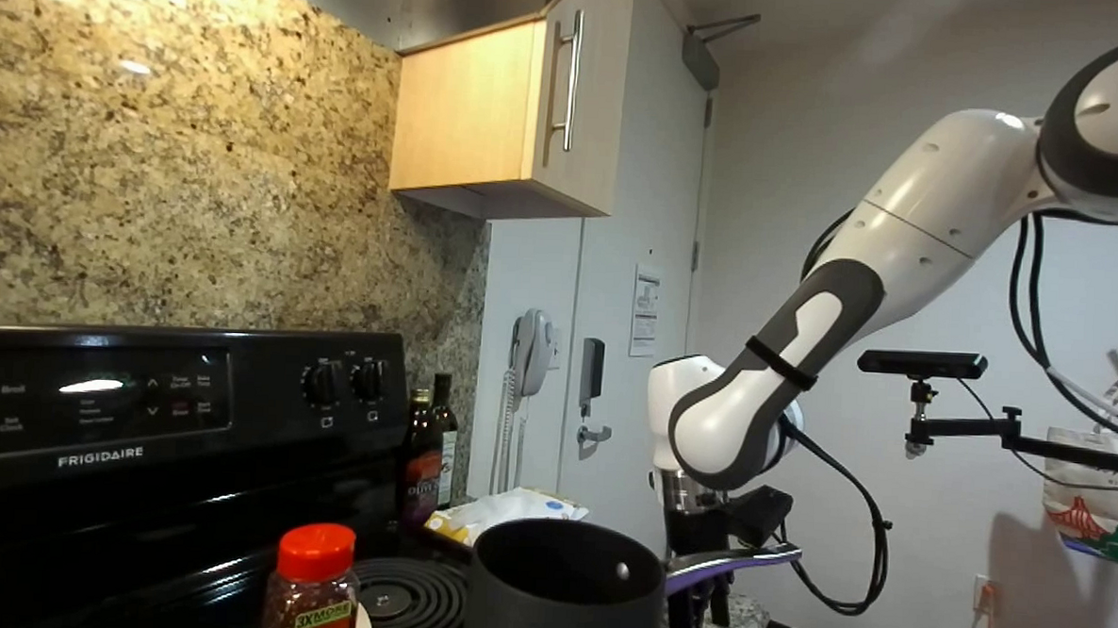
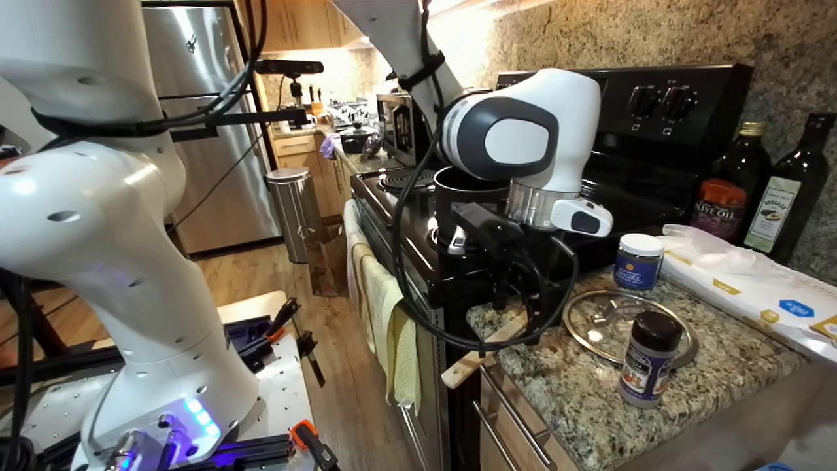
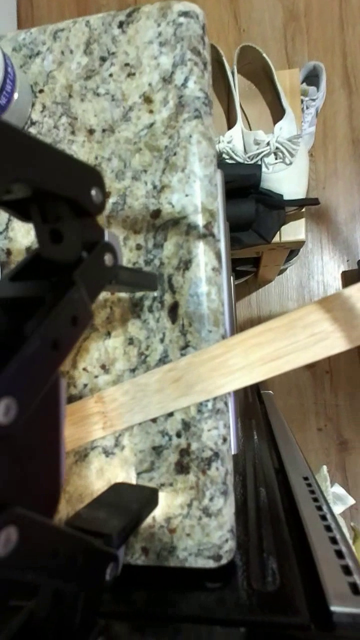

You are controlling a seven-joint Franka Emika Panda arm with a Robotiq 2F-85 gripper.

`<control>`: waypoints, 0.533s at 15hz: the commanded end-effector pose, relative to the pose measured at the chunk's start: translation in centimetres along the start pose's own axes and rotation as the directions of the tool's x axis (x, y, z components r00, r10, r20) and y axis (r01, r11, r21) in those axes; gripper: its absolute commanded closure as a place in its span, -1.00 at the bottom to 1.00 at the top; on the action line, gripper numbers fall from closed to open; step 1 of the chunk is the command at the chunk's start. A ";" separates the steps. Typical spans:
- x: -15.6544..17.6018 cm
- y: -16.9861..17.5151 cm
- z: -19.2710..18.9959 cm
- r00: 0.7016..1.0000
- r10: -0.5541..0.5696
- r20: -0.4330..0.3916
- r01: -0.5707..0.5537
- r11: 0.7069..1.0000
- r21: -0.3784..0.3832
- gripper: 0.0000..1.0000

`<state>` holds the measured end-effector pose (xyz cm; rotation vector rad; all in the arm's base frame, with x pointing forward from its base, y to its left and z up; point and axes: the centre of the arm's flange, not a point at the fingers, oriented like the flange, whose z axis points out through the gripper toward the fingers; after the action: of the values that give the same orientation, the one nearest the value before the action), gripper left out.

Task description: Uncover the pot and put the wooden spoon in it

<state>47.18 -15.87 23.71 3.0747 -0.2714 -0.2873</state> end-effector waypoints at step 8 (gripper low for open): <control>-1.4 -0.2 0.1 0.989 -0.144 -0.027 0.144 0.990 -0.006 0.60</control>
<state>47.08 -15.64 23.56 3.0925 -0.1127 -0.2930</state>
